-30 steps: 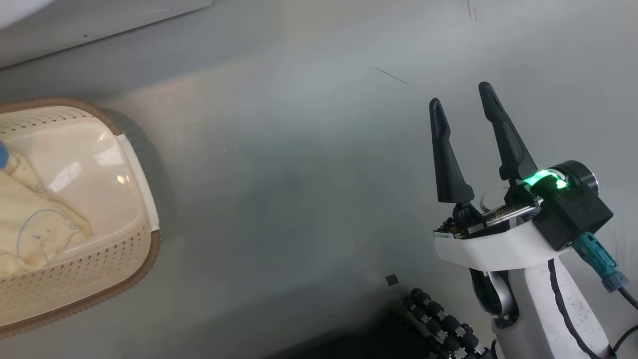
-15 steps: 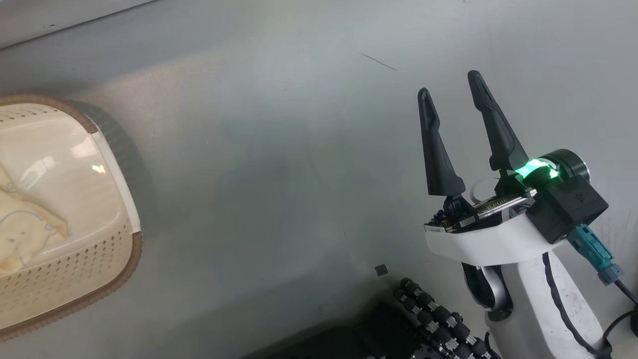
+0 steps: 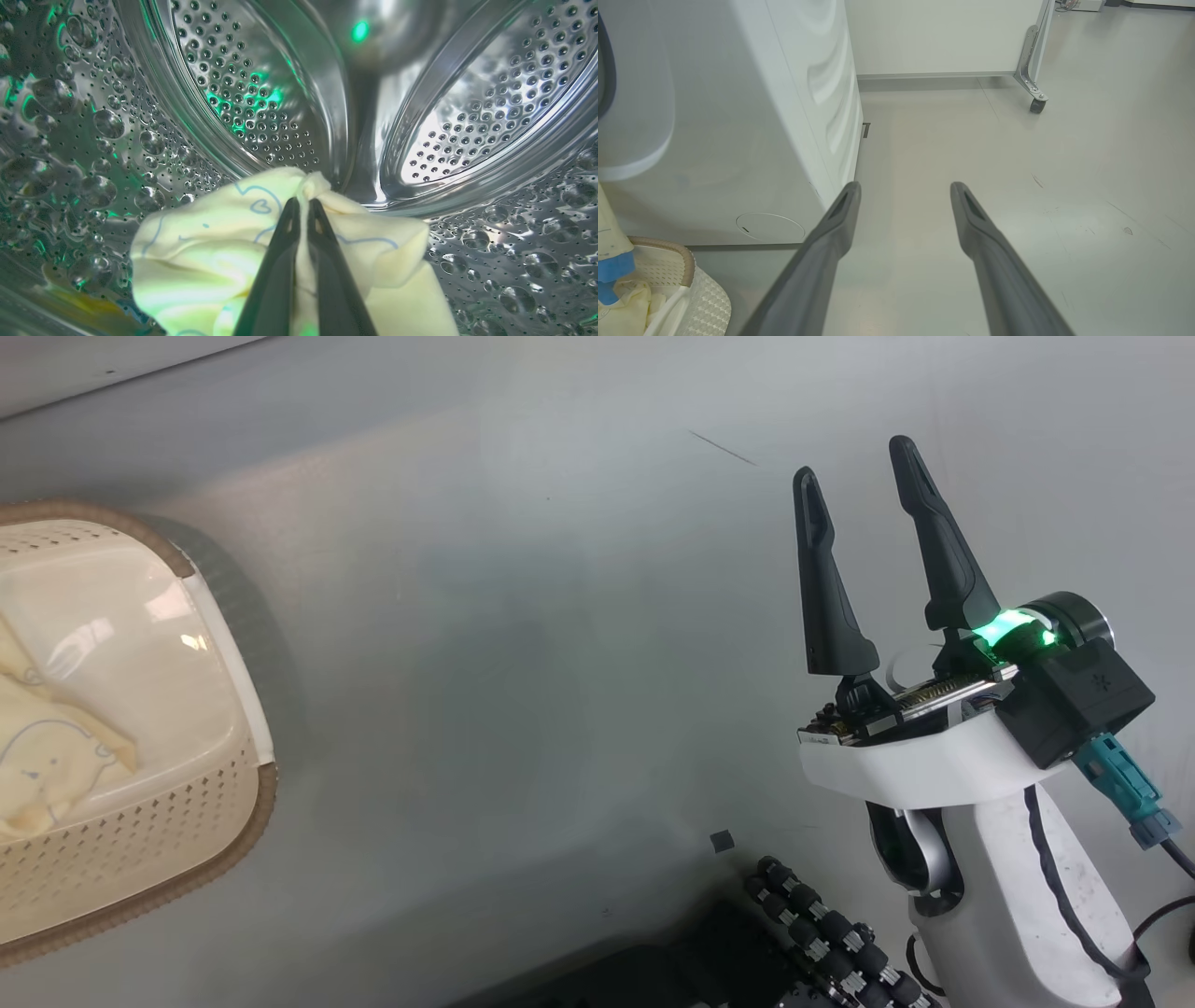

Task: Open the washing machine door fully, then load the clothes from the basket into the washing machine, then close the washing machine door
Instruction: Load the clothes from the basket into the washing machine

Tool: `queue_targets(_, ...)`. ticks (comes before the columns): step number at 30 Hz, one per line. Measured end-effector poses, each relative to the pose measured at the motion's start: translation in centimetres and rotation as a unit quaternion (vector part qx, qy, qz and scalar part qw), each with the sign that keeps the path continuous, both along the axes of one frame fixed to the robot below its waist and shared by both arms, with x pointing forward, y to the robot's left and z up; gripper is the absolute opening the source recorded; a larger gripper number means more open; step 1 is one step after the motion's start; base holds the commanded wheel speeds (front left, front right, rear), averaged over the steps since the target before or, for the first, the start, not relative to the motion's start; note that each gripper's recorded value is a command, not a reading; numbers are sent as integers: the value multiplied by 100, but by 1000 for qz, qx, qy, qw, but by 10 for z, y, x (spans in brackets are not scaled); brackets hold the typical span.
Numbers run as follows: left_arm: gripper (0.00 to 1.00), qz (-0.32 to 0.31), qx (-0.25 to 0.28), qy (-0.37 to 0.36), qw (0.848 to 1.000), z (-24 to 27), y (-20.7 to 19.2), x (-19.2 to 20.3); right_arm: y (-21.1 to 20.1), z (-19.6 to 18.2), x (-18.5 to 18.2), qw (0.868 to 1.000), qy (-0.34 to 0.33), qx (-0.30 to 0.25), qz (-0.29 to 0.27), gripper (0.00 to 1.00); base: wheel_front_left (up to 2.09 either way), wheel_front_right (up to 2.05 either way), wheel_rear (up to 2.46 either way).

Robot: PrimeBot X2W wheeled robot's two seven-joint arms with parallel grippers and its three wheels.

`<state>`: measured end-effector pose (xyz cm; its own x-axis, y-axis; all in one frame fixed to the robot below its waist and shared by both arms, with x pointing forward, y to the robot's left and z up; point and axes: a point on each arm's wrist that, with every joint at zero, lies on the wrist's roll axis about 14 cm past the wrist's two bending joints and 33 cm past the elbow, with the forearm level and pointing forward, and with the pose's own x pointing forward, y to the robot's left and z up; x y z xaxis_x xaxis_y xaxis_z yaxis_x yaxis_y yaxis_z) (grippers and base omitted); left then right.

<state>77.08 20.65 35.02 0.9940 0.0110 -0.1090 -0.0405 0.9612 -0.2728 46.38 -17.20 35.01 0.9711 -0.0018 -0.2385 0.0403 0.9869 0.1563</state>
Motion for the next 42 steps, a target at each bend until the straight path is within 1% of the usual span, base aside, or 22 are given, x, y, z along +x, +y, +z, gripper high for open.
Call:
queue_targets(2, 100, 1, -1, 3, 1000, -2, 0, -3, 1, 1, 0, 1000, -1, 1, 1, 100, 0, 0, 0)
queue_targets(6, 100, 2, -2, 7, 1000, -5, 2, -11, 3, 6, 2, 1000, -8, 4, 3, 100, 0, 0, 0)
queue_targets(10, 100, -5, 0, 6, 1000, -7, -5, -21, 3, 12, 5, 1000, -18, 3, 4, 100, 0, 0, 0)
queue_targets(20, 100, -3, 2, -22, 1000, 3, -12, -54, 3, 29, 10, 999, -40, -3, 7, 100, 0, 0, 0)
queue_targets(22, 100, -3, -2, -29, 1000, 6, -15, -63, 4, 33, 10, 999, -45, -6, 8, 100, 0, 0, 0)
queue_targets(27, 100, -8, 0, -18, 1000, 9, -17, -88, 6, 44, 10, 998, -56, -5, 11, 100, 0, 0, 0)
queue_targets(36, 100, -9, 6, 4, 1000, 16, -14, -142, 6, 60, -3, 998, -64, -10, 8, 100, 0, 0, 0)
queue_targets(42, 100, -4, -6, -30, 1000, 50, -18, -170, 2, 67, -14, 998, -65, -19, 7, 100, 0, 0, 0)
